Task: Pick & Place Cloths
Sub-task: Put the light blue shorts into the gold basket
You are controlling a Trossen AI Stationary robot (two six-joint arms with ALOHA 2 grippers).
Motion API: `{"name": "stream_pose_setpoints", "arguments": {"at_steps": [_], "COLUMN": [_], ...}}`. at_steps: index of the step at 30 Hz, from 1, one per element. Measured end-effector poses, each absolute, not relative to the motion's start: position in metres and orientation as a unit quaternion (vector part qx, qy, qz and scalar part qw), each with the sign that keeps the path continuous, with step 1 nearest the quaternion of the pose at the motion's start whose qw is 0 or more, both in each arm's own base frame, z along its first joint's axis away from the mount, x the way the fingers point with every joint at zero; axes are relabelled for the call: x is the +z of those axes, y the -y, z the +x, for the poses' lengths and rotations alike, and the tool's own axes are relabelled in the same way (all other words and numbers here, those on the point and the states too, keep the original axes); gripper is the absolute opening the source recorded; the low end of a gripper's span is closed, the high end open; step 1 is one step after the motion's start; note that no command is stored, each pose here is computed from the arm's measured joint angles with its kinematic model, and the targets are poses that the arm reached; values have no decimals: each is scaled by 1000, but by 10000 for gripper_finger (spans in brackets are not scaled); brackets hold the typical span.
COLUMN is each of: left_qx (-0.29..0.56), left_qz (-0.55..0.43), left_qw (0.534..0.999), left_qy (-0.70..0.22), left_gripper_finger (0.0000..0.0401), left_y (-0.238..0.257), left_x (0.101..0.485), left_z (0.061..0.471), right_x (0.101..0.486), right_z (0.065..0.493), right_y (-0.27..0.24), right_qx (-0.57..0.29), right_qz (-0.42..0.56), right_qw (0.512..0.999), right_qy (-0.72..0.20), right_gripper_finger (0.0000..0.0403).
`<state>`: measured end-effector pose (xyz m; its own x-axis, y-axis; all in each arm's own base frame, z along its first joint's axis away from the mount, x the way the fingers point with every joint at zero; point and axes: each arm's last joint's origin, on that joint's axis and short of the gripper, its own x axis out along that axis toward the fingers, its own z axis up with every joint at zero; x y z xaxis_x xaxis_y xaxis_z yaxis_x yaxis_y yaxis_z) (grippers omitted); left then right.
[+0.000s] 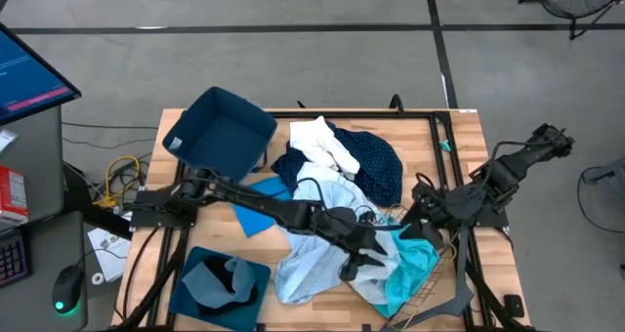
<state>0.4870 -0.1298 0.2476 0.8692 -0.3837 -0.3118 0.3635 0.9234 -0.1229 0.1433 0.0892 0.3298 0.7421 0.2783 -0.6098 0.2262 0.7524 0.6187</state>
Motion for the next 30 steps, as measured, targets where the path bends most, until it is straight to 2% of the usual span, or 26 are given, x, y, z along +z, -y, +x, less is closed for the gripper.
{"name": "stream_pose_setpoints", "arguments": {"at_steps": [6, 9, 11, 17, 22, 25, 30], "left_qx": [-195, -148, -116, -29, 19, 29, 51], "left_qz": [6, 3, 11, 91, 78, 48, -4], "left_qw": [968, 970, 970, 971, 986, 991, 994], "left_qy": [-157, -194, -213, -218, -149, -125, -97], "left_gripper_finger": [218, 252, 262, 256, 243, 239, 233], "left_y": [129, 129, 124, 100, 79, 70, 55], "left_x": [275, 278, 294, 371, 433, 447, 450], "left_z": [474, 466, 453, 391, 328, 293, 242], "right_x": [323, 322, 321, 307, 285, 276, 269], "right_z": [144, 146, 149, 177, 210, 227, 251], "right_y": [-87, -81, -75, -57, -40, -29, -14], "right_qx": [-11, -38, -53, -105, -106, -96, -95], "right_qz": [340, 355, 357, 301, 289, 291, 257], "right_qw": [858, 851, 852, 861, 825, 795, 766], "right_qy": [-385, -385, -379, -396, -473, -523, -582], "right_gripper_finger": [255, 255, 255, 255, 255, 255, 255]}}
